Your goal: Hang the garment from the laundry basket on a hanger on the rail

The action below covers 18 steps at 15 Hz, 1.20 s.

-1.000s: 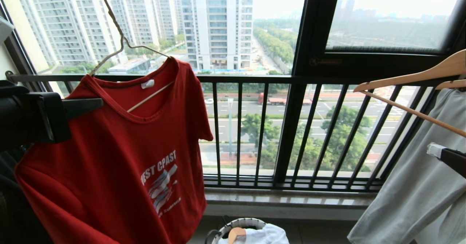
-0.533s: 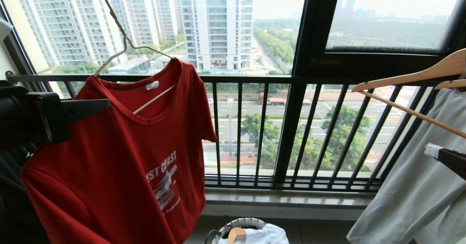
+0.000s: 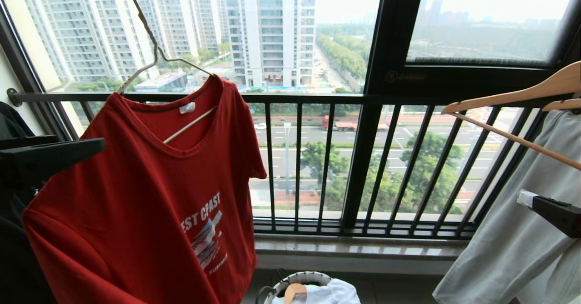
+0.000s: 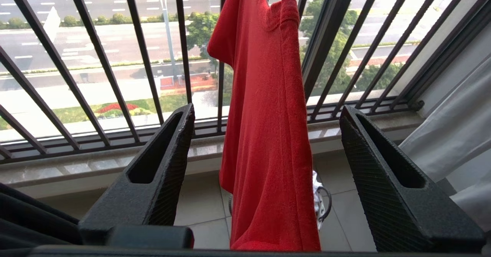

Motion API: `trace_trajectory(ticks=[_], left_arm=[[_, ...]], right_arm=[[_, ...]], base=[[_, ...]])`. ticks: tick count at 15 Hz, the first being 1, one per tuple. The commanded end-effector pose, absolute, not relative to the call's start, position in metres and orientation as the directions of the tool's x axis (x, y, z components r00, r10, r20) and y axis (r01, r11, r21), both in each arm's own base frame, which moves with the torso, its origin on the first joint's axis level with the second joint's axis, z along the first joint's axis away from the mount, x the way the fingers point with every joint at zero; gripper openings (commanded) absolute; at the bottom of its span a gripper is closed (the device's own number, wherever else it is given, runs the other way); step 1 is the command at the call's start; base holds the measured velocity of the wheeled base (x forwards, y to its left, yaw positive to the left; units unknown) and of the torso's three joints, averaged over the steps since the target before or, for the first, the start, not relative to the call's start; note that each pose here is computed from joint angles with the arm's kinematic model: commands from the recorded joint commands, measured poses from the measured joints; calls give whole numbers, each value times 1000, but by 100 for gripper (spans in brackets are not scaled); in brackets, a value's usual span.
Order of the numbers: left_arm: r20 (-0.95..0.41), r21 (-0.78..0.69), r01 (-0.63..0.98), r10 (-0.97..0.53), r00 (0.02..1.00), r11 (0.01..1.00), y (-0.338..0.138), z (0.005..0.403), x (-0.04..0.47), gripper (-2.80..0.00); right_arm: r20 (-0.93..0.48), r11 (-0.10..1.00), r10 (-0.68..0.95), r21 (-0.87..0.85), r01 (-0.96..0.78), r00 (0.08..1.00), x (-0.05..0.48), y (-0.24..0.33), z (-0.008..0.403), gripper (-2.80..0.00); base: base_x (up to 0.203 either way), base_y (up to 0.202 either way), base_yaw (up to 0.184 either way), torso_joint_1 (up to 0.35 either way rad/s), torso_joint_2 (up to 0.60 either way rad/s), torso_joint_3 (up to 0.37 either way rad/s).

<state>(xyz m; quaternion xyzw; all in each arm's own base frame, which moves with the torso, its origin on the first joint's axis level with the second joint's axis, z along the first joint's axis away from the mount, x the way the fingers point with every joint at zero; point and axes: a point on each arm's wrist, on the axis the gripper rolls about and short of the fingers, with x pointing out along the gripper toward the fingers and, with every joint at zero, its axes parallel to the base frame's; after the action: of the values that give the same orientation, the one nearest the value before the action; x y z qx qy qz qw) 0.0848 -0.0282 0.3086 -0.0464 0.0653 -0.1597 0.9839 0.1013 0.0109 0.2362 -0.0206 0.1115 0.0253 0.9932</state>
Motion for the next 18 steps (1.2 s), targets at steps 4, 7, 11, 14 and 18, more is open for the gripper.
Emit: trace_trajectory(ticks=[4,7,11,14,18], left_arm=[[-54,-148,316,-327,943,937,-13,313,39,0],[-44,-177,319,-332,942,931,-11,312,31,0],[-28,-183,369,-380,925,911,-11,315,27,-280],[1,-197,357,-364,931,913,-7,314,18,-280],[19,-216,158,-157,987,964,0,312,12,-280]], right_arm=[[-252,998,45,-37,-56,967,107,12,232,0],[-257,998,45,-37,-56,965,108,12,231,0],[-256,998,45,-37,-56,966,108,12,231,0],[-256,998,45,-37,-56,966,108,12,231,0],[-257,998,45,-37,-56,965,108,12,231,0]], base=[[0,0,0,0,0,0],[0,0,0,0,0,0],[0,0,0,0,0,0],[0,0,0,0,0,0],[0,0,0,0,0,0]])
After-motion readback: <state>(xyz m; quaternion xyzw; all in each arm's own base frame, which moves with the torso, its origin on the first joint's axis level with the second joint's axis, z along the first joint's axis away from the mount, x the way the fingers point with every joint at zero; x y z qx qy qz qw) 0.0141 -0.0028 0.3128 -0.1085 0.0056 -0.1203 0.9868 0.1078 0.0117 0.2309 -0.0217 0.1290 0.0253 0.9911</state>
